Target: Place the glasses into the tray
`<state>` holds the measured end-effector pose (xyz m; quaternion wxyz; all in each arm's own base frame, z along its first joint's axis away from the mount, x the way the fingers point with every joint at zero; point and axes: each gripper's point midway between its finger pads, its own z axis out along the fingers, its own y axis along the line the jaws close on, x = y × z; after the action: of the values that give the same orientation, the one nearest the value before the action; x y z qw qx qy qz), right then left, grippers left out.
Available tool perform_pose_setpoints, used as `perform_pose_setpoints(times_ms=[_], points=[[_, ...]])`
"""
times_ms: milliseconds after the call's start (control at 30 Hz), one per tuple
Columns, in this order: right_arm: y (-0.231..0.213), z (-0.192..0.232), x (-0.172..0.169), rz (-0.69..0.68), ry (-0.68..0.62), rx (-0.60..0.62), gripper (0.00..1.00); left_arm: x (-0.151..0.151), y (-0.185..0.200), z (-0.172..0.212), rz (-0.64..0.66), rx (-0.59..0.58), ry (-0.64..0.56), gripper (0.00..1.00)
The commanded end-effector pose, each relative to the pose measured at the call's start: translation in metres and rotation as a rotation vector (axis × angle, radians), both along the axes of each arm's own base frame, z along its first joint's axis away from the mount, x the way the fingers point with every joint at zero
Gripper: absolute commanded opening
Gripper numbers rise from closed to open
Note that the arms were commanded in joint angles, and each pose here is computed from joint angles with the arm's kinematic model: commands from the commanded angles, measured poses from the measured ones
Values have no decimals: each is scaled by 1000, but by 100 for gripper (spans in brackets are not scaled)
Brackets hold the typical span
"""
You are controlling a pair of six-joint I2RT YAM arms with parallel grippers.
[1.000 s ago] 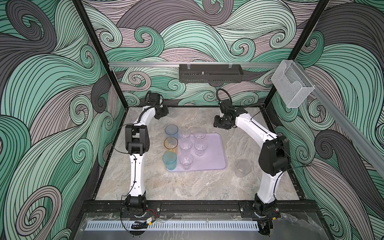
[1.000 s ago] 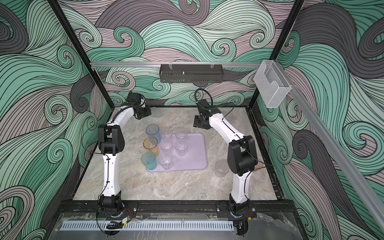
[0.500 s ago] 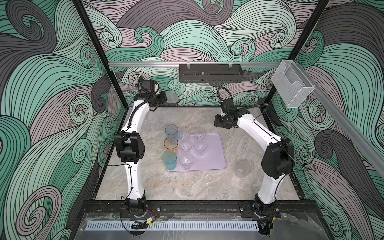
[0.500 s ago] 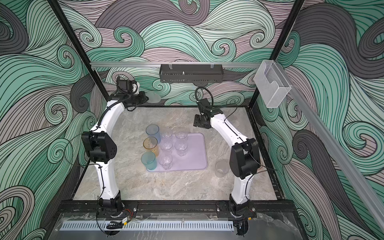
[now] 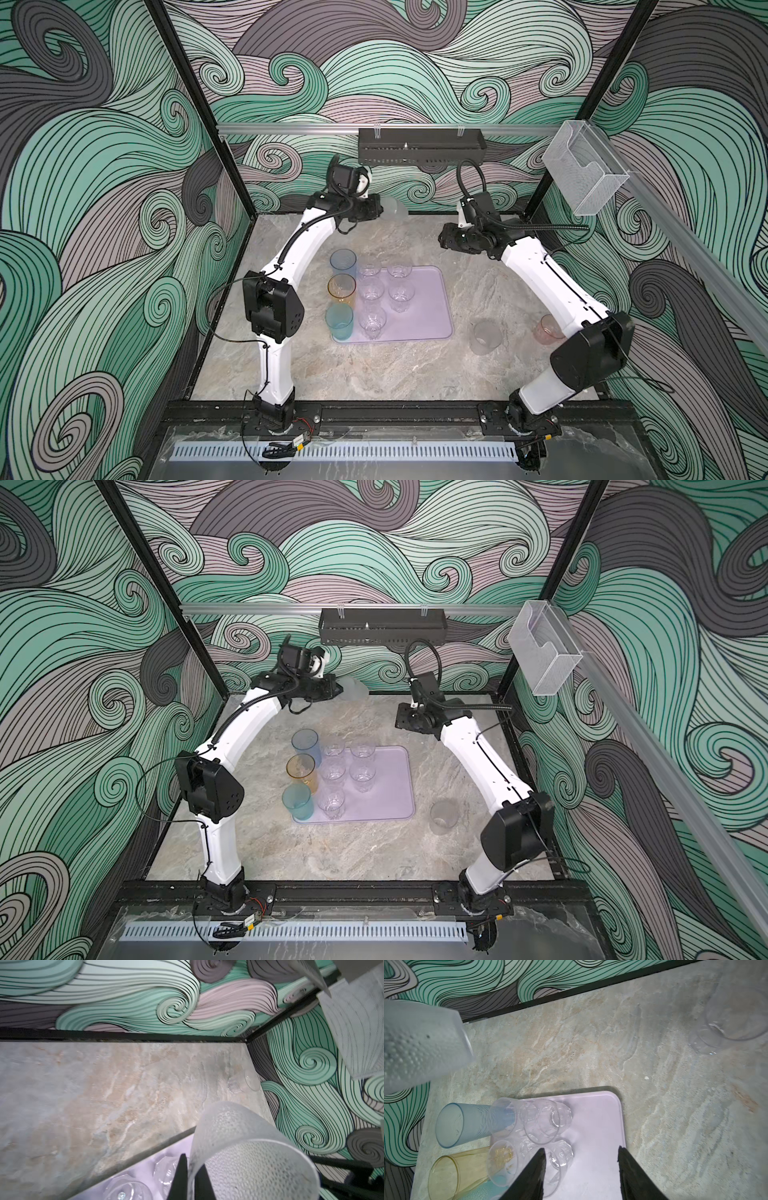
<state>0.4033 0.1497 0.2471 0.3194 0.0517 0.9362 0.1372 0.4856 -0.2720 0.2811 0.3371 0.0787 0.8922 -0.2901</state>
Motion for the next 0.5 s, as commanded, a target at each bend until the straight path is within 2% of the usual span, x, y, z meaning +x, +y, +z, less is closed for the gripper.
perform_pose_setpoints(times_ms=[0, 233, 467], points=[[-35, -14, -13, -97, 56, -7, 56, -33, -34, -11, -79, 95, 1, 0], [-112, -7, -35, -315, 15, -31, 57, -68, -106, -72, -210, 218, 61, 0], [-128, -18, -38, -345, 39, -48, 57, -93, -174, -119, -320, 287, 78, 0]])
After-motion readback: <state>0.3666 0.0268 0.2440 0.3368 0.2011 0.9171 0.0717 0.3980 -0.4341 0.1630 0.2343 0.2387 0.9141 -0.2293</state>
